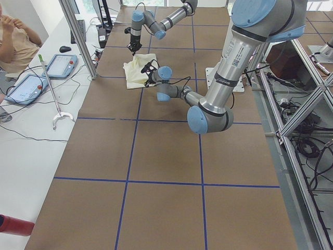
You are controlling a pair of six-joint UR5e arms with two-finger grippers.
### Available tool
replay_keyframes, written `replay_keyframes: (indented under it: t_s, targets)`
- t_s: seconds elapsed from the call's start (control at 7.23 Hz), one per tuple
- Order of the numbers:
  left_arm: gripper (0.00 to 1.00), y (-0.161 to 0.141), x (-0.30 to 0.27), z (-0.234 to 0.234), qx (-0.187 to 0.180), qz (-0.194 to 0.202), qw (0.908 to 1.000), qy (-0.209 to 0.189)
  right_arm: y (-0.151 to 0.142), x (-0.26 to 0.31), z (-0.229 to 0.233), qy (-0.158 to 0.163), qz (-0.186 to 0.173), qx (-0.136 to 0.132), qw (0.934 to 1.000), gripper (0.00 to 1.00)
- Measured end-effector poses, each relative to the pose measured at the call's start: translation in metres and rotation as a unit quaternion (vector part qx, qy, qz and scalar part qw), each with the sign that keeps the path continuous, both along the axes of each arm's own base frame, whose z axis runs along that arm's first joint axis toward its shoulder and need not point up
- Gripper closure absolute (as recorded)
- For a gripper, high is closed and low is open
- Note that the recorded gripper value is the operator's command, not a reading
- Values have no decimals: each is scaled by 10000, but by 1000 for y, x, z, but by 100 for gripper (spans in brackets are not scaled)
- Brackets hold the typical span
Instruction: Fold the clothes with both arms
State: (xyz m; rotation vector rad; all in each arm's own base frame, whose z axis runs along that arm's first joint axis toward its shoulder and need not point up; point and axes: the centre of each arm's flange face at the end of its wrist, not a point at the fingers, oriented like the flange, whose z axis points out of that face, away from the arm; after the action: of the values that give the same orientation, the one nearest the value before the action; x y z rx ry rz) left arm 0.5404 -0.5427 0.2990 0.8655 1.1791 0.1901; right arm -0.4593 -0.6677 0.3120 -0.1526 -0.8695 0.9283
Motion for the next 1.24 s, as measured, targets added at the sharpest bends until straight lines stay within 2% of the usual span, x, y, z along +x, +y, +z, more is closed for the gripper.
replay_keyframes:
  t_s: [0.28, 0.69, 0.83, 0.97, 1.24]
  targets:
    - [49, -25, 6, -7, -3, -91, 10000, -7, 0, 0, 1, 25, -28, 42, 10000, 0]
    - [49, -43, 0, -8, -33, -210, 9998, -25, -5, 8, 3, 93, -127, 208, 9997, 0]
    - [56, -54, -12, -7, -71, -303, 9995, -29, -13, 24, 6, 166, -229, 397, 9988, 0]
    - [59, -66, -30, 2, -129, -406, 9991, -72, -21, 49, 15, 251, -408, 624, 9969, 0]
    - [59, -78, -108, 61, -406, -375, 9981, -271, -40, 141, 59, 311, -1193, 1195, 9851, 0]
